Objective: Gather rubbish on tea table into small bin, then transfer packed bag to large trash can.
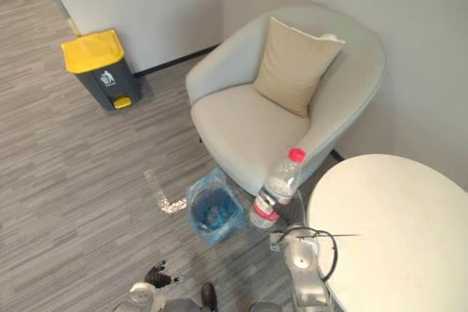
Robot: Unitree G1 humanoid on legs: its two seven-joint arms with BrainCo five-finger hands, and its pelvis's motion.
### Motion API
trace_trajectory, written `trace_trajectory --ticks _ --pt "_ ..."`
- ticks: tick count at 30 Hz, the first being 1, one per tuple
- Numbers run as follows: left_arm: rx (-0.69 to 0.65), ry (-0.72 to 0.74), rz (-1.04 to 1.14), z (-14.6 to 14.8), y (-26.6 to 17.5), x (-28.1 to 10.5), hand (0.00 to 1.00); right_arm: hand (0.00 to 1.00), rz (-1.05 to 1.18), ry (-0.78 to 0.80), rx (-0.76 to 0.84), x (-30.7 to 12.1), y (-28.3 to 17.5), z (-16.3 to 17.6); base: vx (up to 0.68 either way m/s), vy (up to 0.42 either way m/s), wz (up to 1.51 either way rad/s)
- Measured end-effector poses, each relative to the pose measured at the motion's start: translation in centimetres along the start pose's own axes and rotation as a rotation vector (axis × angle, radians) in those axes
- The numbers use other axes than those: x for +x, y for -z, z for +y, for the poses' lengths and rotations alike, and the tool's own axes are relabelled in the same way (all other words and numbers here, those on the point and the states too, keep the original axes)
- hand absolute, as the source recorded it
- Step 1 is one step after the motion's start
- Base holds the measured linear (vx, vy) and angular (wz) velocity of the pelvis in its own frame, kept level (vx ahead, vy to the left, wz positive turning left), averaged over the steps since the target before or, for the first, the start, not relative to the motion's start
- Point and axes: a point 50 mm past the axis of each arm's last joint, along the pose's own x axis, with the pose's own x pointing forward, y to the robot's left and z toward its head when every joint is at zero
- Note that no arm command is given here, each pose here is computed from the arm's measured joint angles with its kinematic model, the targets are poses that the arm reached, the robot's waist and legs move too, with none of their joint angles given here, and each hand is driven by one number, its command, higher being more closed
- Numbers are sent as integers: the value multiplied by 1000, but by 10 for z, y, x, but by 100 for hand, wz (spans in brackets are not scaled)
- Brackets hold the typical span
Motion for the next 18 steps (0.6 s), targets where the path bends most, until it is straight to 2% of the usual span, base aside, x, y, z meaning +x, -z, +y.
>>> trace_trajectory --ticks 6,11,18 --pt "-9 -16 35 7 8 0 0 100 10 -29 -33 -3 3 2 78 -27 61" --pt "-113 -61 57 18 12 1 0 100 36 -54 -21 -10 9 8 110 -133 59" --pt "-172 -44 86 7 17 -1 0 100 29 -9 -46 -6 8 -8 236 -153 28"
